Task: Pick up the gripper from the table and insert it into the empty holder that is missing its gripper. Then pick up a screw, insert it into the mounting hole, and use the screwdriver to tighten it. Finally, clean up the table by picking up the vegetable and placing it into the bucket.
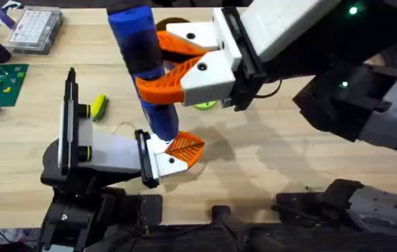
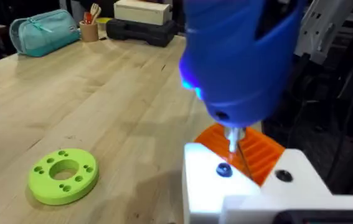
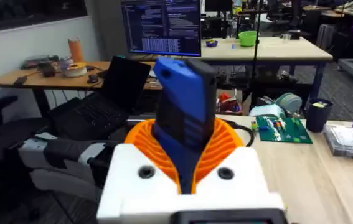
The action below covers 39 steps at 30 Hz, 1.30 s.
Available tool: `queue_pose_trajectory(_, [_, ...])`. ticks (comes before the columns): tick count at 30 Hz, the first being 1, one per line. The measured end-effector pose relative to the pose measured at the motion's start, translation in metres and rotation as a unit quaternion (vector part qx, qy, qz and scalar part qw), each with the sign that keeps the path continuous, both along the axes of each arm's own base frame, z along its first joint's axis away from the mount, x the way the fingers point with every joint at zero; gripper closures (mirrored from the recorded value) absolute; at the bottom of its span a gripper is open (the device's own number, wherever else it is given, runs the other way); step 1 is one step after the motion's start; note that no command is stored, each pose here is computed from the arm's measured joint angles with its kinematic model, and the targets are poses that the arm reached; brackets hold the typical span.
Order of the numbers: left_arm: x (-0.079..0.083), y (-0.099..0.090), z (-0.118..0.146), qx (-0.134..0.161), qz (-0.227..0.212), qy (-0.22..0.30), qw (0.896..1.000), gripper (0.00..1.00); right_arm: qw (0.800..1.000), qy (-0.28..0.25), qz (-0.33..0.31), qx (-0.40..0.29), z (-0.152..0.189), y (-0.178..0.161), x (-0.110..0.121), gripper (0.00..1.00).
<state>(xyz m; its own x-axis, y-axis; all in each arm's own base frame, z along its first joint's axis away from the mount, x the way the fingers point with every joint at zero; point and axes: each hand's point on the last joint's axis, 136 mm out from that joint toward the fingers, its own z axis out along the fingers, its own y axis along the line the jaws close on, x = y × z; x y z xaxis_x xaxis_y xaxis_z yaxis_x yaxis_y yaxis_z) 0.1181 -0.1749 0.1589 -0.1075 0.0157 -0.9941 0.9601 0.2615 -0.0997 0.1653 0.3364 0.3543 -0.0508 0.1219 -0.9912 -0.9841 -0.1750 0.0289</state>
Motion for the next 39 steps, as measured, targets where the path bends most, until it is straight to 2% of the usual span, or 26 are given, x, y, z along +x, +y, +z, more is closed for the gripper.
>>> queue_pose_trajectory(39, [0.0000, 0.0000, 0.0000, 0.000, 0.000, 0.000, 1.000, 0.982, 1.000, -0.011, 0.001, -0.001, -0.0049, 0.0044, -0.0051, 0.933])
